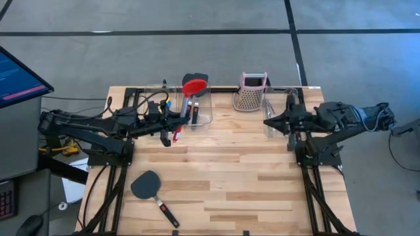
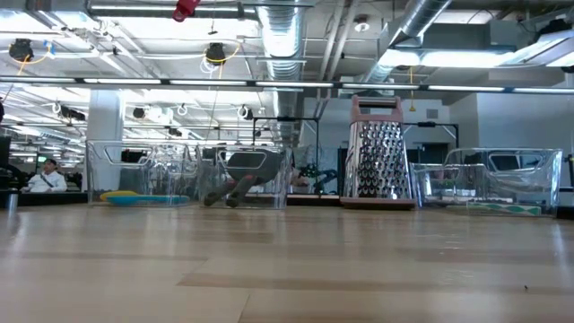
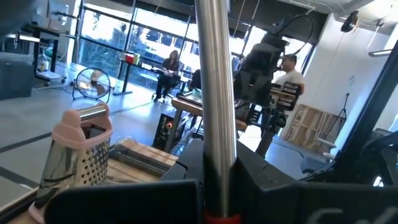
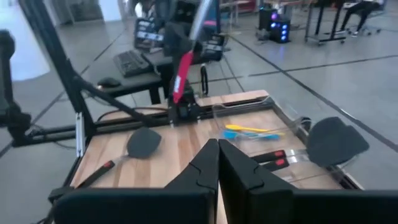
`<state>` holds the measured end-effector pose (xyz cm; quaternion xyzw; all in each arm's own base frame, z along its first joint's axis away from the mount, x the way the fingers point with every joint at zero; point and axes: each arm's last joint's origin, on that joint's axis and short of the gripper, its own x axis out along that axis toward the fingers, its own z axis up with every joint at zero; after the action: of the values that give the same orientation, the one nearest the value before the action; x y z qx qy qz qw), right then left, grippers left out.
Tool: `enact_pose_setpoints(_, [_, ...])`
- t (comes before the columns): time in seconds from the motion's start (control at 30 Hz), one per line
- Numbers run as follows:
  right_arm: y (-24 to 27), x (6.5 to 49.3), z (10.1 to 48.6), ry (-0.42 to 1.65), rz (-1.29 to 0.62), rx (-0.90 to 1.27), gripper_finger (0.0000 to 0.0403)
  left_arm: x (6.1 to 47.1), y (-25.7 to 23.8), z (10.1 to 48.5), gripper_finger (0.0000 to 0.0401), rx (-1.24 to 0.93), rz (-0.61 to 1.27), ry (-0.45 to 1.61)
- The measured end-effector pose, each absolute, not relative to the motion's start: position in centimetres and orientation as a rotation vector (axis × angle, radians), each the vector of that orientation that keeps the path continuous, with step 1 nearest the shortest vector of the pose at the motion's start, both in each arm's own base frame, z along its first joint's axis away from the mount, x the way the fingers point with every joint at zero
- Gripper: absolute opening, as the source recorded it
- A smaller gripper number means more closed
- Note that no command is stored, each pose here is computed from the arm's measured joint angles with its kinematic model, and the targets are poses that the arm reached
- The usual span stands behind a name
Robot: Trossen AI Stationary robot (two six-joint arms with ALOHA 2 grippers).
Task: Pick & Place Kitchen Items
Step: Put the red serving spoon into the left transparent bin
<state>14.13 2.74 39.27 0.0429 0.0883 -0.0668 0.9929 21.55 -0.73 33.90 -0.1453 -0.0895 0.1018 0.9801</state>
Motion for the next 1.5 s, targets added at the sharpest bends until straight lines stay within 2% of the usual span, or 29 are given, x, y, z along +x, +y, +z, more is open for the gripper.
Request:
enact_pose_setpoints(0.23, [1.8, 12.9, 37.1, 0.127, -0.181, 0.150, 0.0003, 21.5, -0.3, 33.9, 0.0016, -0.259, 0.300, -0.183])
enact_pose_setpoints(0.6, [1.6, 14.1, 34.9, 0.140, -0.218, 0.187, 0.0005, 20.4, 3.1, 32.1, 0.0015, -0.179, 0.806, -0.020])
enact_pose_setpoints(0.87, [1.7, 14.4, 34.8, 0.143, -0.218, 0.186, 0.0005, 19.5, 6.1, 30.8, 0.0016, -0.140, 0.989, 0.105])
enact_pose_setpoints(1.03, [1.7, 14.4, 34.8, 0.144, -0.218, 0.185, 0.0003, 18.5, 8.3, 29.7, 0.0015, -0.192, 1.025, 0.207])
enact_pose_setpoints(1.37, [1.7, 14.4, 34.8, 0.145, -0.218, 0.185, 0.0004, 16.5, 12.0, 29.0, 0.0015, -0.266, 1.041, 0.272])
enact_pose_setpoints(1.5, [1.7, 14.4, 34.8, 0.145, -0.217, 0.185, 0.0005, 15.4, 13.1, 26.9, 0.0015, -0.314, 1.034, 0.331])
